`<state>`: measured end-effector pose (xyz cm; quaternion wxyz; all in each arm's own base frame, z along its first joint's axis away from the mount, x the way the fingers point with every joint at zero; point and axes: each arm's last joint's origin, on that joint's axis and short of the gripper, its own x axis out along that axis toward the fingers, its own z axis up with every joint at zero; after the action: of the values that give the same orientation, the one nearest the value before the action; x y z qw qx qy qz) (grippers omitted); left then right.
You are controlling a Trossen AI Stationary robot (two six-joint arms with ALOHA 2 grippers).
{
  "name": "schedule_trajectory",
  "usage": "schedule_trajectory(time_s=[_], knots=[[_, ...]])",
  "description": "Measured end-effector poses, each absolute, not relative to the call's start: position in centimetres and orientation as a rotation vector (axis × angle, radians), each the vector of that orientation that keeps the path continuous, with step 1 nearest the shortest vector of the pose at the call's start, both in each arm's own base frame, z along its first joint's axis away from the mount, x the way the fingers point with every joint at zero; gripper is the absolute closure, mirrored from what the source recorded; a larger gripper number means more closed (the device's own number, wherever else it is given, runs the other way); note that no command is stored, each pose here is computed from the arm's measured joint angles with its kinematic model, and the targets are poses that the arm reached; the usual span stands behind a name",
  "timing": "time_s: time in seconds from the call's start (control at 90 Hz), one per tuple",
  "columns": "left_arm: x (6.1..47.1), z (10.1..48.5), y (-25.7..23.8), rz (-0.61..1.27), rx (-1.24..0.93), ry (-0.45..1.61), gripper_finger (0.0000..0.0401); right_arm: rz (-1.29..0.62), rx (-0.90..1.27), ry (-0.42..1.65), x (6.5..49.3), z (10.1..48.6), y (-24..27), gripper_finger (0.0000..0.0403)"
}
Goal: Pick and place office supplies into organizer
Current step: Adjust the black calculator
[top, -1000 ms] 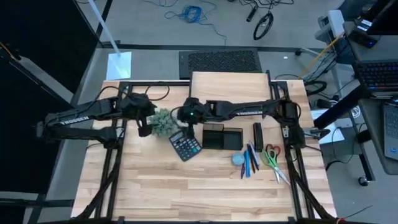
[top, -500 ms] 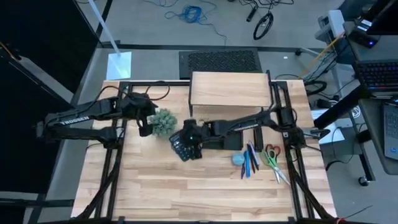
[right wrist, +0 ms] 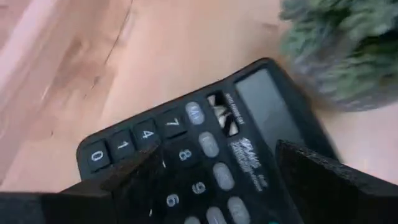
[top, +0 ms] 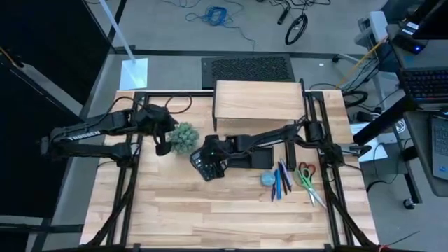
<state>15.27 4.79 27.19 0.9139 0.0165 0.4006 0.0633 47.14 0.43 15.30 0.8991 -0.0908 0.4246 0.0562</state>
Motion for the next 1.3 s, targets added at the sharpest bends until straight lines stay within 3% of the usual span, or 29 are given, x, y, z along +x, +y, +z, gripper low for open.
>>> schedule_trajectory(time_s=[0.3, 0.633, 1.044, 1.156, 1.3], knots=[[15.3, 27.2, 4.7, 0.095, 0.016, 0.822, 0.0001, 0.0, -0.175, 0.883, 47.3, 14.9, 0.1, 0.0108], [15.3, 27.2, 4.7, 0.095, 0.016, 0.821, 0.0001, -0.203, 0.013, 0.96, 46.6, 14.6, 0.0, 0.0108], [15.3, 27.2, 4.7, 0.094, 0.017, 0.821, 0.0001, -0.361, 0.334, 0.904, 46.6, 14.7, 0.4, 0.0108], [15.3, 27.2, 4.7, 0.094, 0.017, 0.821, 0.0001, -0.339, 0.303, 0.901, 46.7, 14.8, 0.6, 0.0108], [15.3, 27.2, 4.7, 0.094, 0.018, 0.82, 0.0001, -0.185, 0.105, 0.906, 46.7, 15.9, 1.4, 0.0108]])
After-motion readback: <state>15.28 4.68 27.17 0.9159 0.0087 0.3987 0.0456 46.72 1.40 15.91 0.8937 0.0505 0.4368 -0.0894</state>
